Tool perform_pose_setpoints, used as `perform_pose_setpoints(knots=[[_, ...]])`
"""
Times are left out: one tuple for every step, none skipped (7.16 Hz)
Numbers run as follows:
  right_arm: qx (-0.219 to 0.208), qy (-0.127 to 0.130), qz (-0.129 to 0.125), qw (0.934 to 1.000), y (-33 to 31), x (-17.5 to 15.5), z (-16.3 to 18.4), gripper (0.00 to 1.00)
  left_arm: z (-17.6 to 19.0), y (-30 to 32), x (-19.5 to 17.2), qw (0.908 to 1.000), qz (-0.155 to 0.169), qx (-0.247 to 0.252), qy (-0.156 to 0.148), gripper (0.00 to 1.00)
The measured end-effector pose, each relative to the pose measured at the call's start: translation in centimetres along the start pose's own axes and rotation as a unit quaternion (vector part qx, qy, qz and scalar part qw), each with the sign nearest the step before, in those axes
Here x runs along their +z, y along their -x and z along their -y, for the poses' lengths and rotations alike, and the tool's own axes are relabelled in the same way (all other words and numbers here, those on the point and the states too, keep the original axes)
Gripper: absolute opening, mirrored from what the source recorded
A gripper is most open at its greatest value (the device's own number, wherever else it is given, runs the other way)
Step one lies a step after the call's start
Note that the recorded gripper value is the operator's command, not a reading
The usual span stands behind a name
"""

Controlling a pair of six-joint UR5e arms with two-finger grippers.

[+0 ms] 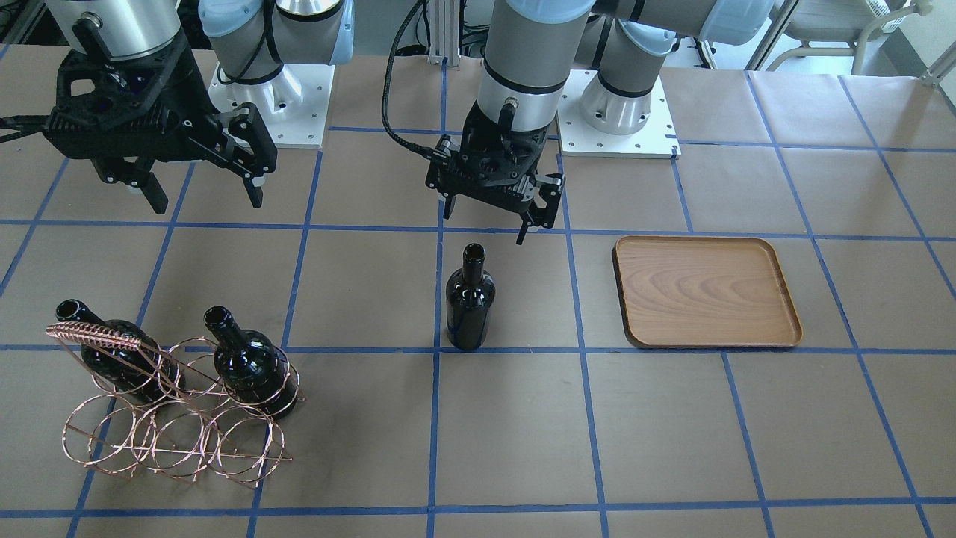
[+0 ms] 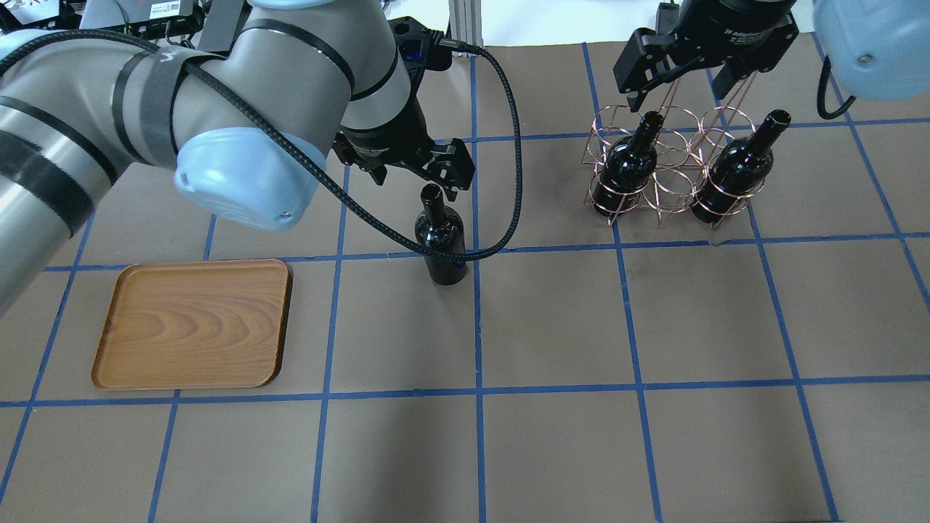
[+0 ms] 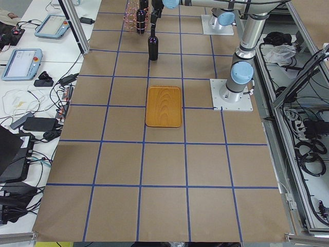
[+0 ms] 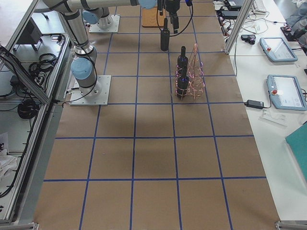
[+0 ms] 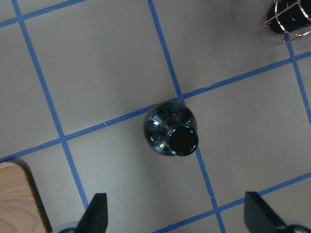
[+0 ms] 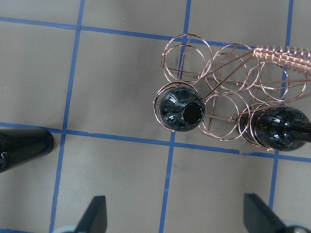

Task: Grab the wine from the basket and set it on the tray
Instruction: 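Lower the left gripper around the standing bottle's neck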

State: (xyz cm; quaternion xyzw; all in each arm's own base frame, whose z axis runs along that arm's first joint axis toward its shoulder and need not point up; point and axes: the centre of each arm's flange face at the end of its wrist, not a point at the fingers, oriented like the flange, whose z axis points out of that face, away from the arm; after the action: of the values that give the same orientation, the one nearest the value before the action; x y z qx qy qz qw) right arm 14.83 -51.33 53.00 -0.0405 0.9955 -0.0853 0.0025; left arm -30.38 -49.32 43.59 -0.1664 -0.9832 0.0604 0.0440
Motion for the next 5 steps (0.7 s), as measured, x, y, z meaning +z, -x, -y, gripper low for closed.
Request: perform_pose_setpoints(knots=[[0.025, 0.008, -0.002, 0.9997, 0.1, 0.2, -0.2, 1.00, 0.7, -0.1, 1.2, 1.0000, 0.000, 0.004, -0.002, 1.00], [0.044, 0.017, -0.003, 0.9989, 0.2, 0.3, -0.5, 1.00, 1.3, 0.0, 2.3, 0.9999, 0.001, 0.010, -0.002, 1.00], [0.054, 0.022, -0.003, 0.9983, 0.3, 0.4, -0.7, 1.00, 1.7, 0.1, 3.2, 0.9998, 0.002, 0.021, 0.000, 1.00], [0.058, 0.024, -0.003, 0.9980, 0.3, 0.4, -0.8, 1.00, 2.0, 0.2, 4.0, 0.9996, 0.004, 0.028, 0.001, 1.00], [0.059, 0.025, -0.003, 0.9979, 0.4, 0.4, -0.8, 1.00, 2.3, 0.2, 4.8, 0.9995, 0.005, 0.032, 0.002, 0.94]])
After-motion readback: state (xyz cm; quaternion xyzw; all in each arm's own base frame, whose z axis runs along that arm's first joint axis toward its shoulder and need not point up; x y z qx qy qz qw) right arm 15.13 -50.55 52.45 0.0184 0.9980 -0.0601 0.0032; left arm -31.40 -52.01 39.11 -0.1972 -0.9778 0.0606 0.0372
